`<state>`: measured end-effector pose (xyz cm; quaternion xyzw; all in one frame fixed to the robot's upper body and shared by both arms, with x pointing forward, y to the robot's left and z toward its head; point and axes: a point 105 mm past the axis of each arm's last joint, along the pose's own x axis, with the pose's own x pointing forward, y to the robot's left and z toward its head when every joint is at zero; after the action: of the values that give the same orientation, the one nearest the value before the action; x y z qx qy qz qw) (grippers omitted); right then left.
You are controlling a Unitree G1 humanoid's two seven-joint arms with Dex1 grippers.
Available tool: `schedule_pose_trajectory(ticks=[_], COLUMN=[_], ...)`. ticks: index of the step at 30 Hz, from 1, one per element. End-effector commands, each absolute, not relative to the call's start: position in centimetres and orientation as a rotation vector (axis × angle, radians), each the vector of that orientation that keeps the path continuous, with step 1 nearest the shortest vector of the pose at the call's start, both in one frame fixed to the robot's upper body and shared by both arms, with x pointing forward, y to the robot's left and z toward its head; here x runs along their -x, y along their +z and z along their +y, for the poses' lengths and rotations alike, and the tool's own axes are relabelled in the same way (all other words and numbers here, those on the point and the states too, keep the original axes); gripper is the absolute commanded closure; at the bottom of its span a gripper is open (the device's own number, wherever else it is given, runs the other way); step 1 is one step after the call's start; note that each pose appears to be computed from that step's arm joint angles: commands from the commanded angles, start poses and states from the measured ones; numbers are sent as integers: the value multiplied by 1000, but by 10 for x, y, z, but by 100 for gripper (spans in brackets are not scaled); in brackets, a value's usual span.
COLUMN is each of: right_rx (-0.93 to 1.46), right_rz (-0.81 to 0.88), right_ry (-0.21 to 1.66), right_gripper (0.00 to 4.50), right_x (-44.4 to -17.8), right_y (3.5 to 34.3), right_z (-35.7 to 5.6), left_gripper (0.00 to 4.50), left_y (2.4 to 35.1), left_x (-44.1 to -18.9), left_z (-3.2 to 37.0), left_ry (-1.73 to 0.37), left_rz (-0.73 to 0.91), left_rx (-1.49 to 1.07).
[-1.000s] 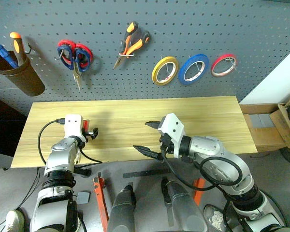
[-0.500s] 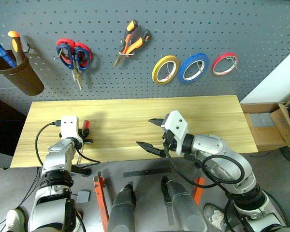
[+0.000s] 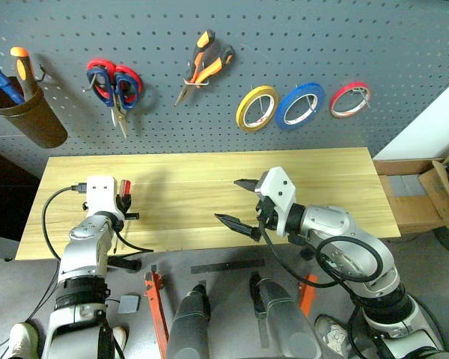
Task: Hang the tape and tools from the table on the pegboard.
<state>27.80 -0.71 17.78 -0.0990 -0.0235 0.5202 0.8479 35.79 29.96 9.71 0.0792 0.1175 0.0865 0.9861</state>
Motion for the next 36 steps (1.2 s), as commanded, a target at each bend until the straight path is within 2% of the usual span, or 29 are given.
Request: schedule_pose_trajectory(ticks=[1,7,10,14,22,29,36], right_rx=[103,-13,-32,-36,-39,-77,-162], right_rz=[-167,-230,-236,-242,-259,-325,-413], right_ry=[1139,1159,1162,1159,1150,1156,1171], right_gripper=[0,0,0,0,0,0,0], right_x=[-265,-262,-263,-265,-270,-270,-267], right_y=[203,220,222,223,225,240,262], right_z=[-4,2,3,4,4,8,11], left_gripper=[368,368,368,368,368,368,368], left_y=[142,201,220,269,349,392,409], left_x=[-346,-326,-319,-314,-308,-322,-337], left_z=[289,273,270,264,288,312,316], left_ry=[241,347,404,458,609,642,615], left_rz=[95,-110,-188,-366,-623,-721,-771], left_rx=[-226,-408,-477,-623,-736,-755,-734])
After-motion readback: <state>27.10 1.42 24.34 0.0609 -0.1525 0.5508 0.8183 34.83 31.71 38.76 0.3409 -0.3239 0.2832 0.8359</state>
